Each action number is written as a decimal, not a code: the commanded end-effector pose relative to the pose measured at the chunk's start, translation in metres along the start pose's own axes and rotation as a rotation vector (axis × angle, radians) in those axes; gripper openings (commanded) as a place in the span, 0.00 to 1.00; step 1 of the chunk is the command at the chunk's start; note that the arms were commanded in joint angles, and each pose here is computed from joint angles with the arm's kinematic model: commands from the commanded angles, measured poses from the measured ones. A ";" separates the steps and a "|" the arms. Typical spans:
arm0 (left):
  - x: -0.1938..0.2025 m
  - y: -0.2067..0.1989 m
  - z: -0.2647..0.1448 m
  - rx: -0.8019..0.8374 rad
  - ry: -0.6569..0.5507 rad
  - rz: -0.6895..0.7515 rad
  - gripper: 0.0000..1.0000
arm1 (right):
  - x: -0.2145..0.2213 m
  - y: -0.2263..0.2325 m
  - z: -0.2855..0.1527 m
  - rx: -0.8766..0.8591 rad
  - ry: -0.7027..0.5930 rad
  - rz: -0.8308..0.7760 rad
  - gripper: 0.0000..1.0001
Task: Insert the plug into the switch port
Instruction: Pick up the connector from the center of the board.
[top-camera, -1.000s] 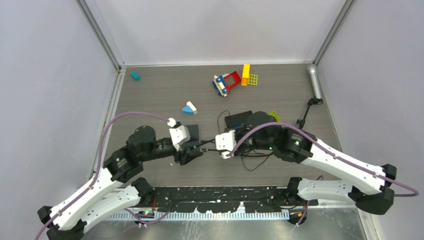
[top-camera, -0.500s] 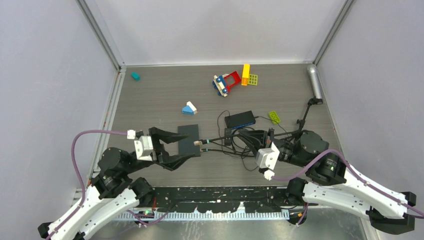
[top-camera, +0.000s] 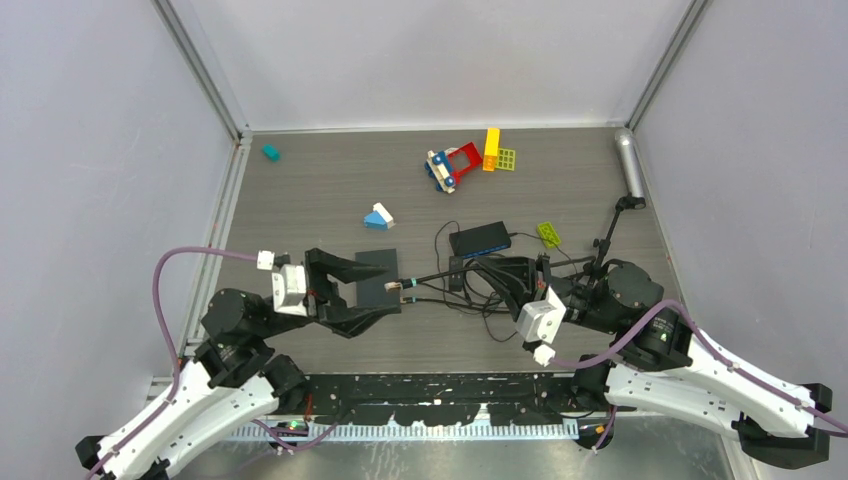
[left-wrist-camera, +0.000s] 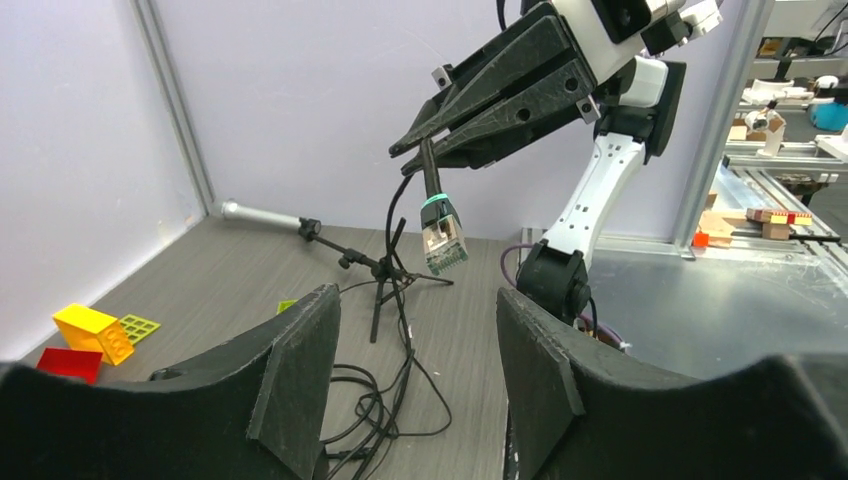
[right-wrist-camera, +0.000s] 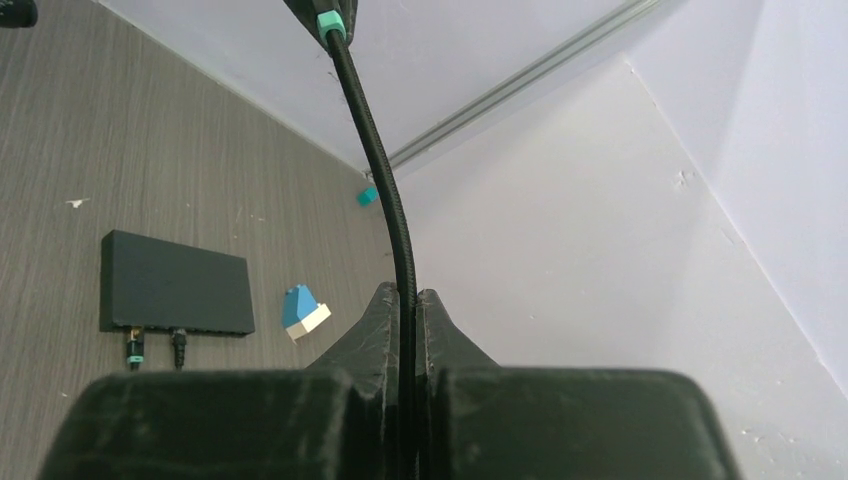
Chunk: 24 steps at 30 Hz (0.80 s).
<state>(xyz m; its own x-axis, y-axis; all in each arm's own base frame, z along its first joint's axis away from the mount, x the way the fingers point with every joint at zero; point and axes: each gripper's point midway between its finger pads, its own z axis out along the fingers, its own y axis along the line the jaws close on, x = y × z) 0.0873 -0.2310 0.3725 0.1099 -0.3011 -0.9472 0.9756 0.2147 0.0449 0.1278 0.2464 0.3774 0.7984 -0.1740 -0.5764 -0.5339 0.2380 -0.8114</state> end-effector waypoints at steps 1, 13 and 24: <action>-0.032 0.002 0.006 -0.012 -0.125 -0.007 0.60 | -0.007 -0.019 0.001 0.073 -0.024 -0.040 0.00; -0.024 0.016 0.011 -0.084 -0.178 -0.132 0.46 | 0.004 -0.015 0.007 0.067 0.020 -0.048 0.00; -0.013 0.018 0.011 -0.101 -0.125 -0.160 0.00 | 0.007 -0.012 0.004 0.061 0.028 -0.047 0.01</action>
<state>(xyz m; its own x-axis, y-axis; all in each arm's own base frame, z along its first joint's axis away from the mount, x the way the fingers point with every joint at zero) 0.1056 -0.2367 0.3789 -0.0285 -0.4349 -0.9000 0.9616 0.2341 -0.1436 0.1411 0.2496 0.3692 0.8000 -0.2360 -0.5516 -0.5024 0.2393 -0.8309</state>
